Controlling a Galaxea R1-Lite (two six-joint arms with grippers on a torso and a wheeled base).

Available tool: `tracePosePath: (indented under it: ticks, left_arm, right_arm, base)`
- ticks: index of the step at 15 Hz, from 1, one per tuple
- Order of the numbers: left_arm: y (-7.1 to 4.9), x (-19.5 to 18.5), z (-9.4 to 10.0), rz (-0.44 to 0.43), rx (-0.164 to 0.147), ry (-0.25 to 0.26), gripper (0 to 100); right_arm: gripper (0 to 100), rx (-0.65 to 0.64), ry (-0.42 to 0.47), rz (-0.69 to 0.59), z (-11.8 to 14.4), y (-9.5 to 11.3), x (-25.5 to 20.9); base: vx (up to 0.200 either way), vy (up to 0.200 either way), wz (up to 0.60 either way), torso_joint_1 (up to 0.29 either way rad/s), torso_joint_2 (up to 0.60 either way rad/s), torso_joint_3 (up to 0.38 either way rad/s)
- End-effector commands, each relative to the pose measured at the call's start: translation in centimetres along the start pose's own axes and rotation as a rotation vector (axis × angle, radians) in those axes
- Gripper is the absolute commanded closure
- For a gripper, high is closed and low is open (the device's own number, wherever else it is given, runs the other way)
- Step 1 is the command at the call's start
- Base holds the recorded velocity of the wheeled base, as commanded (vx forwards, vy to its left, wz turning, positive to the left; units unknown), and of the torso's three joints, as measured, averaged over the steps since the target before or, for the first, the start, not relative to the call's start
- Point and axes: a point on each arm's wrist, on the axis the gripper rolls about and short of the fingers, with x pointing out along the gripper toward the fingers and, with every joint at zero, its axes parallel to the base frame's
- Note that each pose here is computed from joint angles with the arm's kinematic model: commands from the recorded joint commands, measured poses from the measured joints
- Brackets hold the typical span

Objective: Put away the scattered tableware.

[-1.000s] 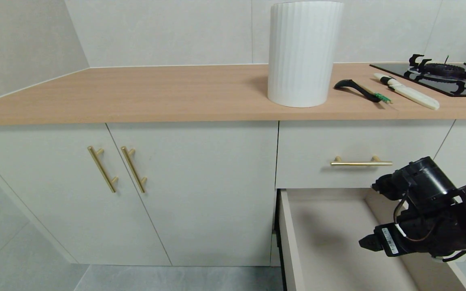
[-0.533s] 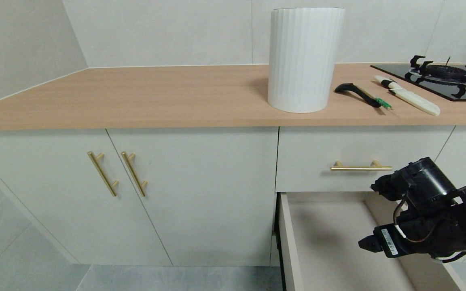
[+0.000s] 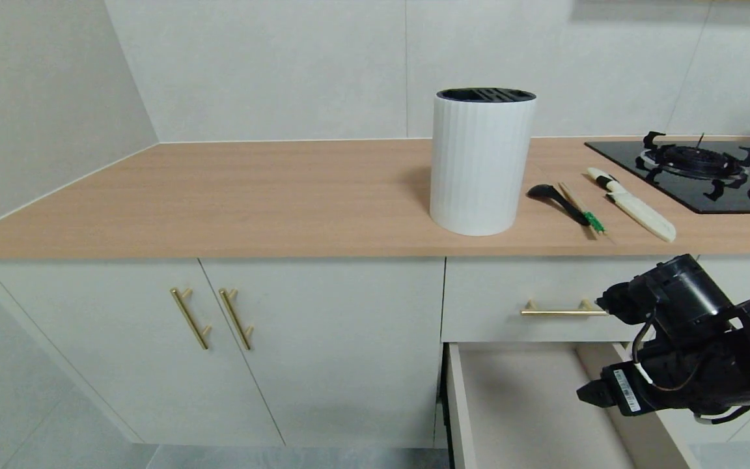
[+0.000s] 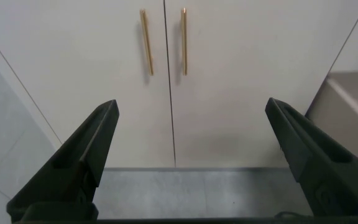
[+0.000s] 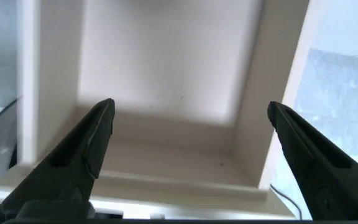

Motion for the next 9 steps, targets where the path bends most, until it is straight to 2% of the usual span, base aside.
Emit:
tracePosePath:
  ticks: [1, 5, 7, 8, 9]
  left_arm:
    - [0.0, 0.0, 0.0, 0.000, -0.001, 0.001, 0]
    - [0.0, 0.0, 0.0, 0.000, 0.000, 0.001, 0]
    - [0.0, 0.0, 0.0, 0.000, 0.000, 0.001, 0]
    - [0.0, 0.0, 0.0, 0.000, 0.000, 0.001, 0]
    - [0.0, 0.0, 0.0, 0.000, 0.000, 0.001, 0]
  right_arm:
    - [0, 0.001, 0.000, 0.000, 0.0, 0.0, 0.0]
    - [0, -0.005, -0.021, -0.014, -0.1, 0.0, -0.6]
    - [0, -0.027, -0.132, -0.036, 1.2, -0.3, -2.5]
    - [0, -0.032, -0.281, -0.018, 3.7, -0.6, -4.9]
    - [0, -0.006, -0.343, -0.027, 5.6, -1.1, -6.3]
  base:
    - [0.000, 0.000, 0.00, 0.178, -0.47, -0.286]
    - [0.000, 0.000, 0.00, 0.187, -0.47, -0.279]
    - [0.000, 0.000, 0.00, 0.076, -0.19, -0.117]
    - [0.000, 0.000, 0.00, 0.036, -0.08, -0.032]
    - [0.000, 0.000, 0.00, 0.000, 0.00, 0.000]
